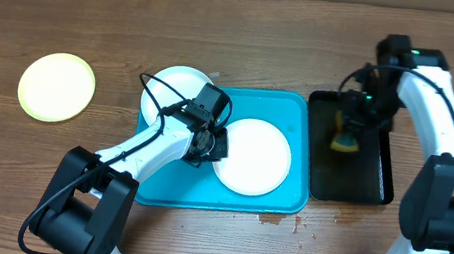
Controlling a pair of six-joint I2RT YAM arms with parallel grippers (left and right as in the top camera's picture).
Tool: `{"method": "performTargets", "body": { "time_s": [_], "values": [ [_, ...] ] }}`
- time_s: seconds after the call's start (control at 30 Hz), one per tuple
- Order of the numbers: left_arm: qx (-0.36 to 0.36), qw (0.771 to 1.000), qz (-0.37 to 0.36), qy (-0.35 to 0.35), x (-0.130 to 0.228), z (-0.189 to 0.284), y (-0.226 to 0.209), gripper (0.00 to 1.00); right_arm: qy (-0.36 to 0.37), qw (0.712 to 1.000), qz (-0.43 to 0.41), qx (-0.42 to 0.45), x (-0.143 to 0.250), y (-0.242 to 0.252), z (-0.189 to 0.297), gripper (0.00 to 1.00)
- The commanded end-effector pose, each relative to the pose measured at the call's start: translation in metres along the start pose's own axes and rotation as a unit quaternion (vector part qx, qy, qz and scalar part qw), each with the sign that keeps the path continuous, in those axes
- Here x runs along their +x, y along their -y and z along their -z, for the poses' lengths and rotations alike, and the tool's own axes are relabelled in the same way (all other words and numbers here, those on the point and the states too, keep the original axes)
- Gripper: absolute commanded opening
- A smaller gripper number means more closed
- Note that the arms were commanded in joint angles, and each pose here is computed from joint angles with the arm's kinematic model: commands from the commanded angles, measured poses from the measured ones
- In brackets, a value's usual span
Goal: Clean dirty plates on tray and stack at the side
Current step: 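Return the sponge to the black tray and release it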
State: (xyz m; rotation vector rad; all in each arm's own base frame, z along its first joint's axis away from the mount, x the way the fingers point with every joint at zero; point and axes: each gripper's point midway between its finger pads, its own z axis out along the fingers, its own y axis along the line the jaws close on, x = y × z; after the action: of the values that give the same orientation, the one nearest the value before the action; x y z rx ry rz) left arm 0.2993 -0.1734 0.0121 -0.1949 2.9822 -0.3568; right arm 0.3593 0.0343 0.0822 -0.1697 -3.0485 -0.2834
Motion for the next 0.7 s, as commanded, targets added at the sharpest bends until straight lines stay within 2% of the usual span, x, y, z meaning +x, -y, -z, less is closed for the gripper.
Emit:
{"method": "performTargets", "body": {
  "time_s": [0.0, 0.2, 0.23, 0.27, 0.3, 0.4, 0.5, 0.6, 0.67],
  "values": [
    [-0.009, 1.0, -0.004, 0.0, 0.001, -0.003, -0.003, 0.18, 0.009, 0.998, -0.005, 0.055, 0.005, 0.027, 0.002, 0.04],
    [-0.01, 1.0, -0.011, 0.005, -0.001, -0.003, -0.003, 0.21, 0.004, 0.998, -0.012, 0.064, 0.012, 0.04, -0.028, 0.04],
    [-0.009, 1.0, -0.012, 0.006, -0.002, -0.003, -0.003, 0.22, 0.008, 0.998, -0.011, 0.064, 0.011, 0.041, -0.033, 0.12],
    [-0.008, 1.0, -0.012, 0.007, -0.002, -0.003, -0.002, 0.23, 0.011, 0.998, -0.011, 0.064, 0.01, 0.041, -0.036, 0.26],
    [-0.008, 1.0, -0.012, 0.008, -0.003, -0.003, -0.003, 0.24, 0.014, 0.998, -0.013, 0.063, 0.009, 0.041, -0.039, 0.33],
    [-0.009, 1.0, -0.014, 0.008, -0.003, -0.003, -0.003, 0.24, 0.024, 0.998, -0.021, 0.057, 0.005, 0.039, -0.039, 0.42],
    [-0.009, 1.0, -0.014, 0.007, -0.002, -0.003, -0.003, 0.25, 0.042, 0.999, -0.024, 0.01, -0.008, 0.025, -0.027, 0.48],
    [-0.01, 1.0, -0.013, 0.004, -0.001, -0.003, -0.003, 0.37, 0.079, 0.996, -0.039, -0.033, -0.03, 0.018, 0.002, 0.51],
    [-0.012, 1.0, -0.013, 0.002, 0.0, -0.003, -0.004, 0.41, 0.108, 0.991, -0.064, -0.036, -0.045, 0.027, 0.023, 0.56]
  ]
}}
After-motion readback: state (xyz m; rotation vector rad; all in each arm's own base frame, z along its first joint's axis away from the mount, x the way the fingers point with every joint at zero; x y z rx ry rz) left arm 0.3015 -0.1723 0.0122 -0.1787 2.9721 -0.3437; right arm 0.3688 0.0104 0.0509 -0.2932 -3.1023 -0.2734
